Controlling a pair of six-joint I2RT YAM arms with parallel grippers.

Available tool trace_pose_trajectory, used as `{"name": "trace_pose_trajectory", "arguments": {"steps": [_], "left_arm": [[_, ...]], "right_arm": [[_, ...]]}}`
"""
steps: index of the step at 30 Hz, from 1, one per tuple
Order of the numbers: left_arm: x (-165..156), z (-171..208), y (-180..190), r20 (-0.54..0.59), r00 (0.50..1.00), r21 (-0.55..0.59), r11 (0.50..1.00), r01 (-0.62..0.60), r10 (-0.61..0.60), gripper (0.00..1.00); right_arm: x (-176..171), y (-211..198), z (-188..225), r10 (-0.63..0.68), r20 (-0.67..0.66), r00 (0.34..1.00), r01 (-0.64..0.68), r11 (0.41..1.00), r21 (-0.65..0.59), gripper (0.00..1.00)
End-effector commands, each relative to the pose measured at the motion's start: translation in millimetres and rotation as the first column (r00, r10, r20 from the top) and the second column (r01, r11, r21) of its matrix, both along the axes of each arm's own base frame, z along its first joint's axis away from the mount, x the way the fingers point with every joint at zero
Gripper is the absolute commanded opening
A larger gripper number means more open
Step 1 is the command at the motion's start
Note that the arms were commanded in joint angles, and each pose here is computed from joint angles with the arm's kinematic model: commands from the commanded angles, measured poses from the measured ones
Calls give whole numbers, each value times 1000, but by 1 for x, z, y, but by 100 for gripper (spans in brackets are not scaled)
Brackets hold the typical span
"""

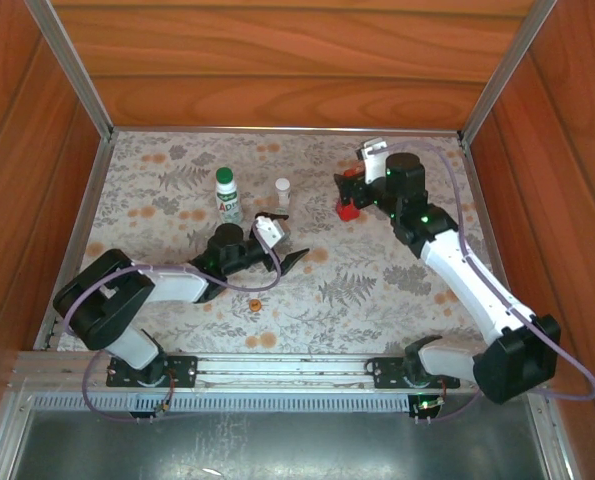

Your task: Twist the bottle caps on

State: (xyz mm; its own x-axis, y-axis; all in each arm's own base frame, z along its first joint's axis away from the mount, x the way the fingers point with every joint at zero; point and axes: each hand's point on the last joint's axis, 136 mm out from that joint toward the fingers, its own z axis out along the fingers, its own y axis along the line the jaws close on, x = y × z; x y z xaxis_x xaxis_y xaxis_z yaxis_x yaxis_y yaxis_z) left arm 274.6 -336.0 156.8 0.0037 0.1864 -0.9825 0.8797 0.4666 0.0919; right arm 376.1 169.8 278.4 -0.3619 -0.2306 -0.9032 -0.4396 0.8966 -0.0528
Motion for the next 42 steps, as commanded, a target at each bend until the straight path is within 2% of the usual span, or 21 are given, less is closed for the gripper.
{"name": "trace_pose_trajectory", "arguments": {"steps": [1, 7, 13, 17, 26, 31, 42], "left_arm": [[-4, -1, -11, 3, 999, -2, 999, 36, -36, 100], [-6, -5, -10, -7, 999, 2, 999, 35, -35, 100], [-5, -9, -7, -1, 1000, 18, 1000, 25, -25, 100], [-6, -11, -8, -5, 1000, 20, 999, 28, -28, 100], [-3, -2, -8, -18, 1000, -16, 1000, 13, -13, 100], [-1, -2, -11, -24, 1000, -22, 1000, 16, -16, 100], [15, 20, -46, -25, 997, -111, 991, 70, -73, 100]], "right_arm": [[16, -10, -19, -37, -105, 994, 37, 999, -3, 93], [54, -10, -40, -24, -195, 980, 33, 999, 41, 83], [74, -10, -52, -40, -215, 976, 51, 998, 42, 67], [76, -11, -59, -46, -226, 973, 56, 998, 40, 53], [65, -10, -57, -20, -219, 975, 31, 998, 47, 35], [53, -9, -57, 4, -226, 974, 9, 998, 57, 30], [13, 8, -38, 78, -141, 987, -64, 993, 101, 30]]}}
